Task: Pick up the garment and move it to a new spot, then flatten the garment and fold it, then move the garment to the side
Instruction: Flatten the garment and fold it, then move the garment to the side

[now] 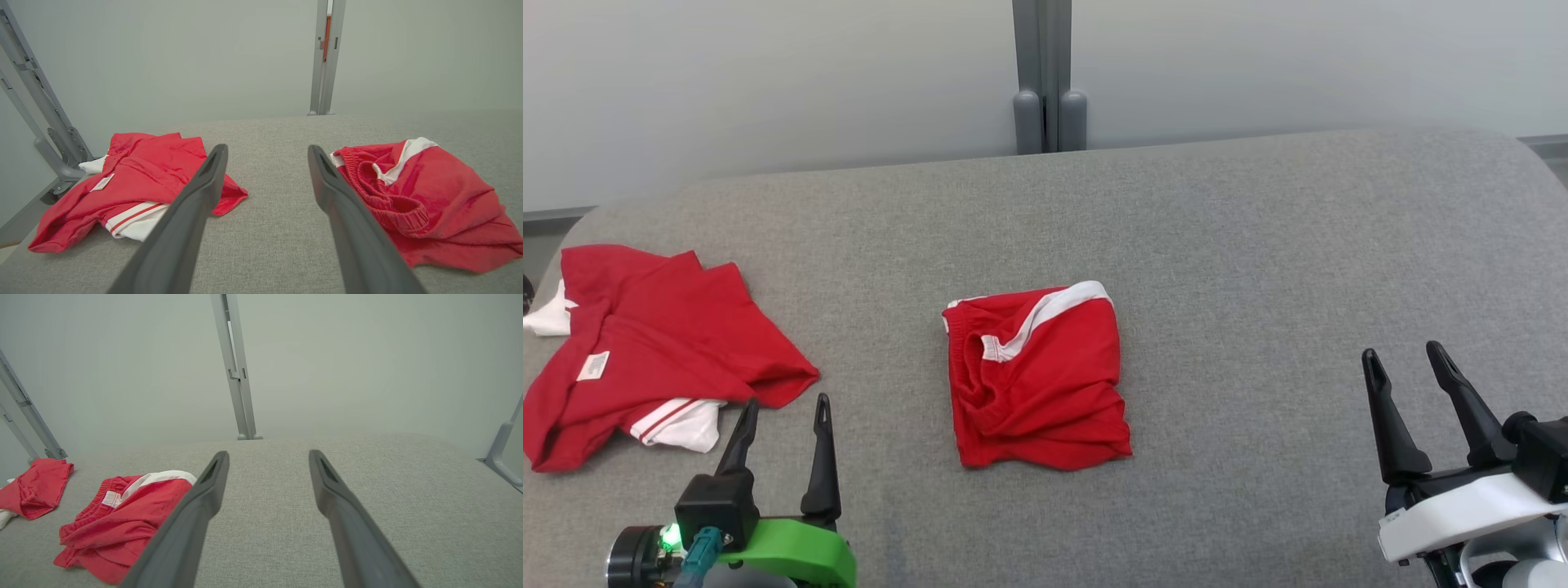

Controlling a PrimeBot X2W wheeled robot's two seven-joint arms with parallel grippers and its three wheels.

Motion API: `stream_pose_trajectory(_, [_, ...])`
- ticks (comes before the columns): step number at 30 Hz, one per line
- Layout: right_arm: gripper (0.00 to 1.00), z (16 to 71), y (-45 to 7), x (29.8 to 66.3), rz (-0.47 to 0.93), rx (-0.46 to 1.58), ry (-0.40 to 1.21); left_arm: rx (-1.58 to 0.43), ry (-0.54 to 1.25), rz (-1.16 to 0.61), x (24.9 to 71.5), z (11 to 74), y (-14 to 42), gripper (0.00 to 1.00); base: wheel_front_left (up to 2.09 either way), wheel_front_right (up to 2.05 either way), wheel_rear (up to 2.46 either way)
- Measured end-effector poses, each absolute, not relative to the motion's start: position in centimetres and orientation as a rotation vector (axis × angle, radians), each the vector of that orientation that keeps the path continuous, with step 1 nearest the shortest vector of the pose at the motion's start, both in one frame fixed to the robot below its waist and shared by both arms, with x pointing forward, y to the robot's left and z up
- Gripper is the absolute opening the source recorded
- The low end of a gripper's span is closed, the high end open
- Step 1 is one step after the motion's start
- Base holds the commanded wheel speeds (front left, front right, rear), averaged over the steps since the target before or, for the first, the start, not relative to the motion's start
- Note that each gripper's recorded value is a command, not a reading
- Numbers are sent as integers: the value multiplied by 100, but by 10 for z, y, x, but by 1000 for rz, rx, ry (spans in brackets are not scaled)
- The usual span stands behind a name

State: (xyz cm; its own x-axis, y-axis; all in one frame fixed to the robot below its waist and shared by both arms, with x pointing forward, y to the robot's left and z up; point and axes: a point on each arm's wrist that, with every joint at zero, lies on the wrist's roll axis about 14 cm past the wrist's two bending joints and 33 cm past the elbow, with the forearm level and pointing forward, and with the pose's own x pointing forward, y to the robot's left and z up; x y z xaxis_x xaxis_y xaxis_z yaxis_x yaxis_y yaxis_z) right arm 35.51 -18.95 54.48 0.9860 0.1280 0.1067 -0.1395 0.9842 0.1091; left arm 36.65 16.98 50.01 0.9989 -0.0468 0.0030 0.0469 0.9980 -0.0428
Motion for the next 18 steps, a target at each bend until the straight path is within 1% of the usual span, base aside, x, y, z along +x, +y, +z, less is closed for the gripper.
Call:
stream_pose_trajectory(9, [100,547,-187,343,130,119,-88,-41,8,-66,357,500,168,100,0,0,0])
stream_pose_trajectory(18, [100,550,-188,341,124,117,-87,-46,13,-67,356,499,167,100,0,0,0])
